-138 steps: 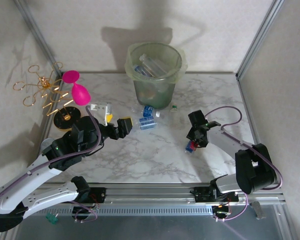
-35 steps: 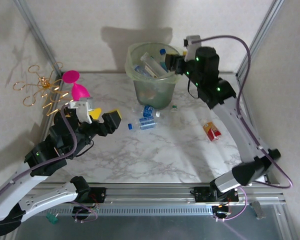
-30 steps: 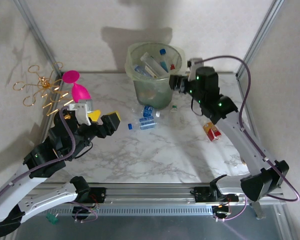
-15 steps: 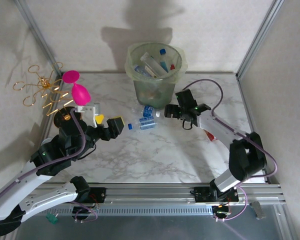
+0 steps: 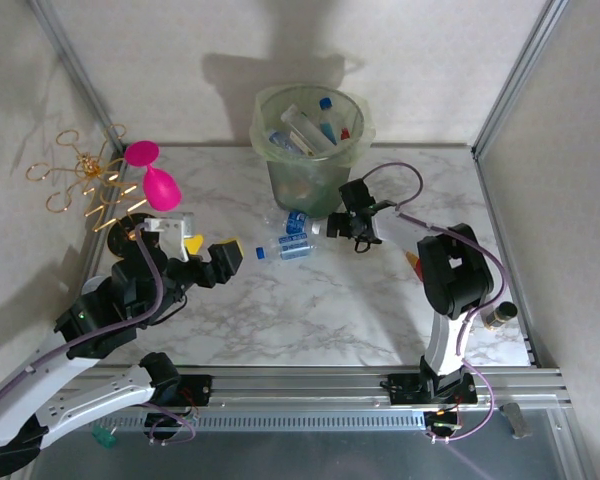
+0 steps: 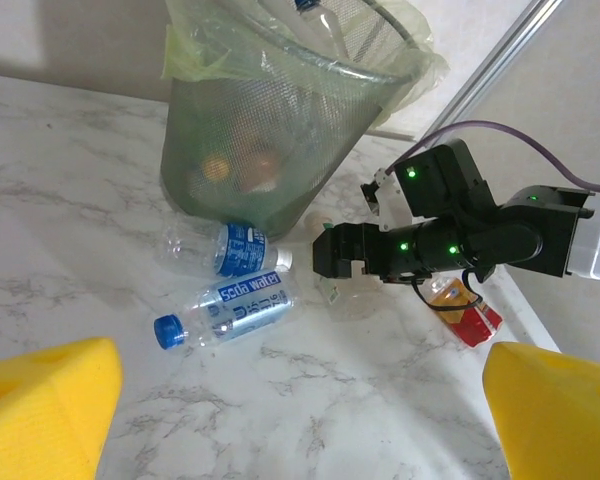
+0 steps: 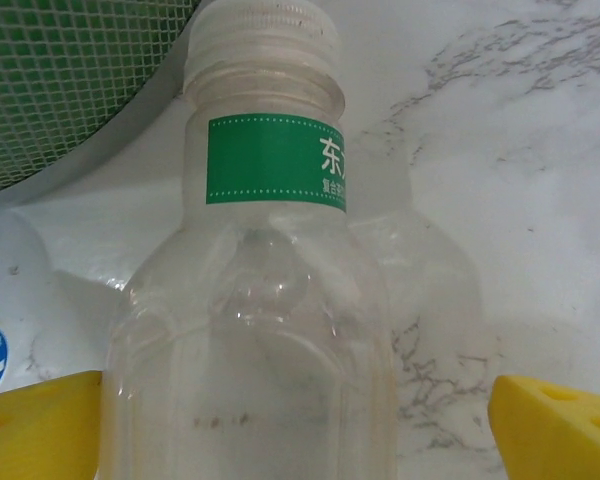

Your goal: Put the plastic bottles in the bin

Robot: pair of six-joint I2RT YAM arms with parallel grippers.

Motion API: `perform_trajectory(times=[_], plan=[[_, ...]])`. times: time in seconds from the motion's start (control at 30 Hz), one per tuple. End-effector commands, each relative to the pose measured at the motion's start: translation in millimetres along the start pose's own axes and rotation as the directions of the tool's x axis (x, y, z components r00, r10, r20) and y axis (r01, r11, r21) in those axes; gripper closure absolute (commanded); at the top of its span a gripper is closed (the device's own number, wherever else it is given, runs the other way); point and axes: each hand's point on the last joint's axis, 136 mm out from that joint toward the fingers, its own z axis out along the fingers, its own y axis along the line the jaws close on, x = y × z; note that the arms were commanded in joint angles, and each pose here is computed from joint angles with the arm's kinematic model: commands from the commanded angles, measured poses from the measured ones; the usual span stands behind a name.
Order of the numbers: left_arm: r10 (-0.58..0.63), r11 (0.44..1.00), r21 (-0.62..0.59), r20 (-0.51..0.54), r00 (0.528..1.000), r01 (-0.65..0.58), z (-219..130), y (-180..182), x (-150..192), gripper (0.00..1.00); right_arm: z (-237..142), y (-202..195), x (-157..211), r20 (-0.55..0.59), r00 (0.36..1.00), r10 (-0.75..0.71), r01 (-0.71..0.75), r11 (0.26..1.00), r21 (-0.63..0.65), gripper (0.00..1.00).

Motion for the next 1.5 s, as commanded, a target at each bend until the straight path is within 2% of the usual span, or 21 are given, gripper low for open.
perform_trajectory(times=[0.0, 0.17, 0.4, 0.43, 0.6, 0.77, 1.03, 1.23, 1.47], plan=[[0.004, 1.000, -0.007, -0.008, 1.000, -0.004, 1, 2, 3, 0.07, 2, 1, -15, 0.038, 0.999, 0.021, -0.021, 1.000, 0.005, 0.09], [0.003, 1.000, -0.012, -0.005, 1.000, -0.003, 2, 3, 2, 0.07, 4, -2, -15, 0.047, 0.998, 0.031, -0.032, 0.999, 0.013, 0.21], [-0.004, 1.000, -0.007, -0.004, 1.000, 0.004, 2, 1, 0, 0.07, -9, -6, -17, 0.082, 0.996, 0.036, -0.037, 0.999, 0.009, 0.47], [-0.004, 1.000, -0.008, -0.007, 1.000, 0.004, 3, 1, 0, 0.07, -12, -6, -17, 0.087, 0.996, 0.036, -0.036, 0.999, 0.006, 0.48], [-0.013, 1.000, 0.002, -0.006, 1.000, 0.013, 3, -4, -4, 0.08, -33, -13, -19, 0.123, 0.991, 0.053, -0.054, 0.999, 0.001, 0.50], [-0.028, 1.000, 0.013, 0.003, 1.000, 0.028, 0, -8, -10, 0.07, -69, -16, -22, 0.181, 0.979, 0.098, -0.089, 0.994, -0.055, 0.51], [-0.074, 0.997, 0.036, 0.027, 0.997, 0.073, -2, -13, -19, 0.07, -157, -15, -39, 0.368, 0.918, 0.148, -0.075, 0.976, -0.206, 0.53], [-0.083, 0.996, 0.046, 0.036, 0.996, 0.081, -2, -19, -28, 0.08, -234, 7, -57, 0.523, 0.843, 0.127, 0.086, 0.928, -0.364, 0.54], [-0.076, 0.995, 0.062, 0.026, 0.997, 0.074, 5, -30, -33, 0.07, -305, 36, -89, 0.639, 0.764, 0.089, 0.260, 0.864, -0.432, 0.55]])
